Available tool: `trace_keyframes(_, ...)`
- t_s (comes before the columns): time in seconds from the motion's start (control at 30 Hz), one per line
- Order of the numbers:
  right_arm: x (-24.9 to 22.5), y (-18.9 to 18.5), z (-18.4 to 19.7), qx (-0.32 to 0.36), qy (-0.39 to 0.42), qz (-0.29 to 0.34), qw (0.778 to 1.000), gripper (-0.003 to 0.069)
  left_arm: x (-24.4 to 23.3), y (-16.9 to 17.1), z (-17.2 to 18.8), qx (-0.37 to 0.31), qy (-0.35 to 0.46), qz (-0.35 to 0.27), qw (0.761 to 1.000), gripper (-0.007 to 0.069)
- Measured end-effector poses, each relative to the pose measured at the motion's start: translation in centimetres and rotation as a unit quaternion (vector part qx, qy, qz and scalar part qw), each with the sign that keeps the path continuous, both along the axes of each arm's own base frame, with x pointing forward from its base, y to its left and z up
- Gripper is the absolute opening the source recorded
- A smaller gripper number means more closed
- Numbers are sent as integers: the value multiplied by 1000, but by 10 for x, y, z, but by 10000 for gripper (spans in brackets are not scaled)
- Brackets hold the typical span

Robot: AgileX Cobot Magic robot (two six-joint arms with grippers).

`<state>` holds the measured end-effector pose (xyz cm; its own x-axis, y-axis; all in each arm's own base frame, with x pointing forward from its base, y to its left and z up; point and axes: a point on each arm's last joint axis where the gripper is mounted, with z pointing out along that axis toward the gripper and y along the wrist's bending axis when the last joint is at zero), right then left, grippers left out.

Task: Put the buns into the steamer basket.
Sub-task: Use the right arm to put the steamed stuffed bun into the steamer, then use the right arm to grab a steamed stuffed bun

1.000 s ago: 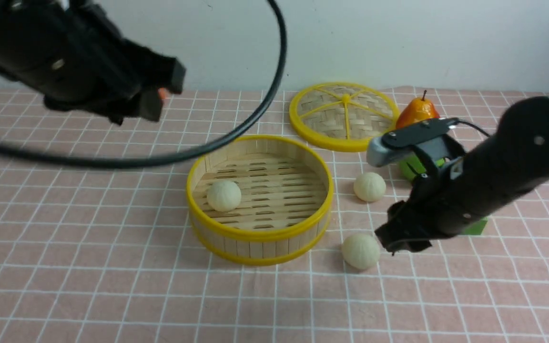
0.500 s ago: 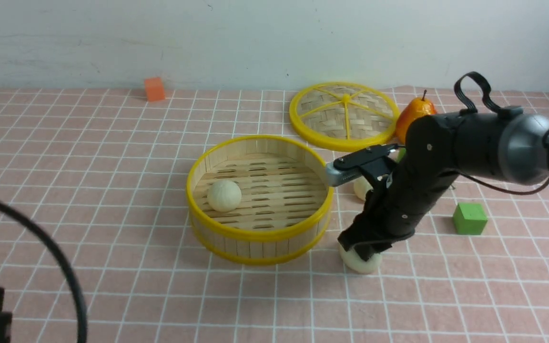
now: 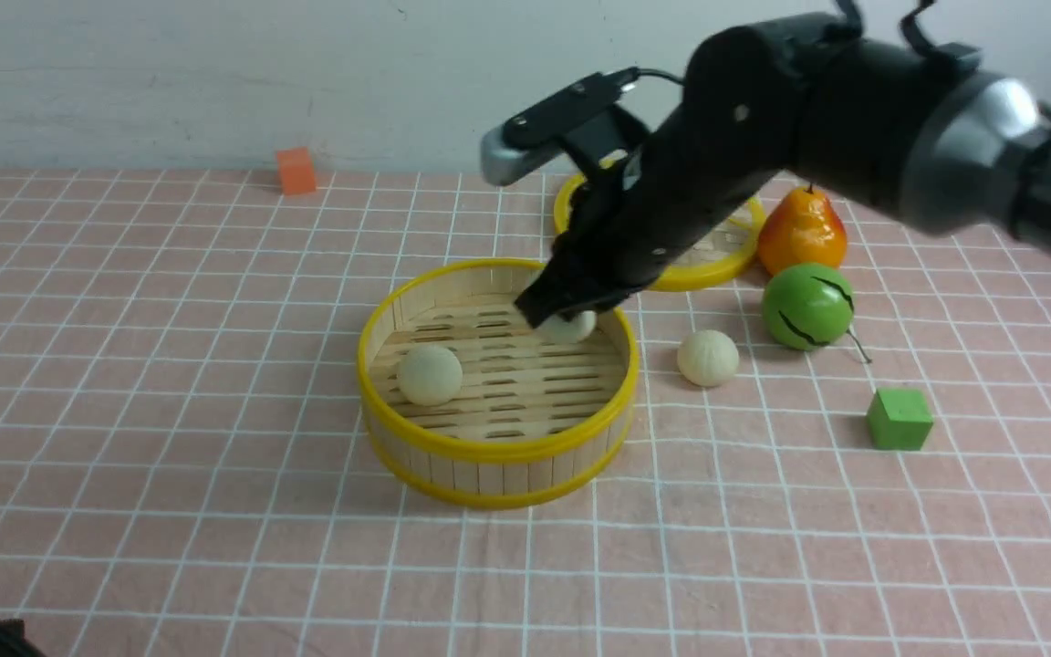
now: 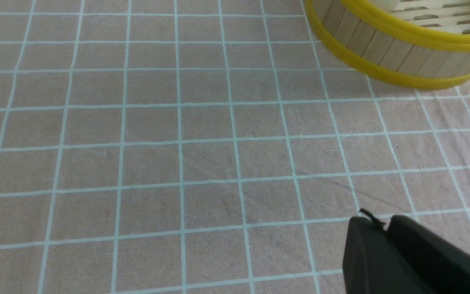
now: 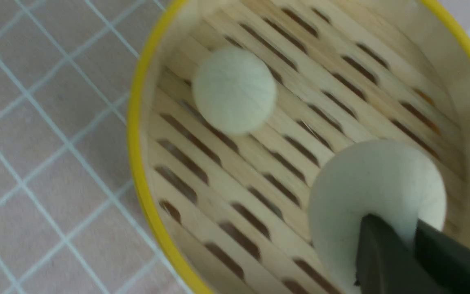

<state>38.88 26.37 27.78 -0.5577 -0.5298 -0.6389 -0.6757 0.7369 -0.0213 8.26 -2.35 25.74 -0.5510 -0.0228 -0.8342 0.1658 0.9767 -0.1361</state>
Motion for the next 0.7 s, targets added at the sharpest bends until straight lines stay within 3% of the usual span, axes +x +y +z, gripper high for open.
trace_keyframes(0.03,0,2,-3,-2,2,2,1000,13,0,0,0,0,0,0,1000,56)
trace_keyframes(0.13,9,24,-62,-45,21,17,999,43,0,0,0,-5,1,0,1000,56)
trace_keyframes(0.2,9,25,-72,-59,30,20,998,54,0,0,0,-5,1,0,1000,56)
trace_keyframes(0.27,10,25,-83,-74,40,15,996,128,0,-1,0,-5,2,0,1000,56)
trace_keyframes(0.33,10,24,-78,-71,38,7,997,202,0,-1,0,-5,2,0,1000,56)
trace_keyframes(0.47,7,22,-50,-54,57,-30,996,431,0,-1,0,-6,1,0,1000,56)
trace_keyframes(0.5,7,21,-46,-53,57,-33,996,449,0,-1,0,-7,1,-1,1000,56)
trace_keyframes(0.53,6,19,-25,-53,50,-41,997,514,0,-1,0,-7,-3,-2,1000,56)
trace_keyframes(0.63,9,7,14,-65,19,-54,996,577,1,-2,0,-9,-7,-4,1000,56)
trace_keyframes(0.7,14,-8,27,-77,12,-75,994,582,1,-2,0,-9,-9,-4,1000,56)
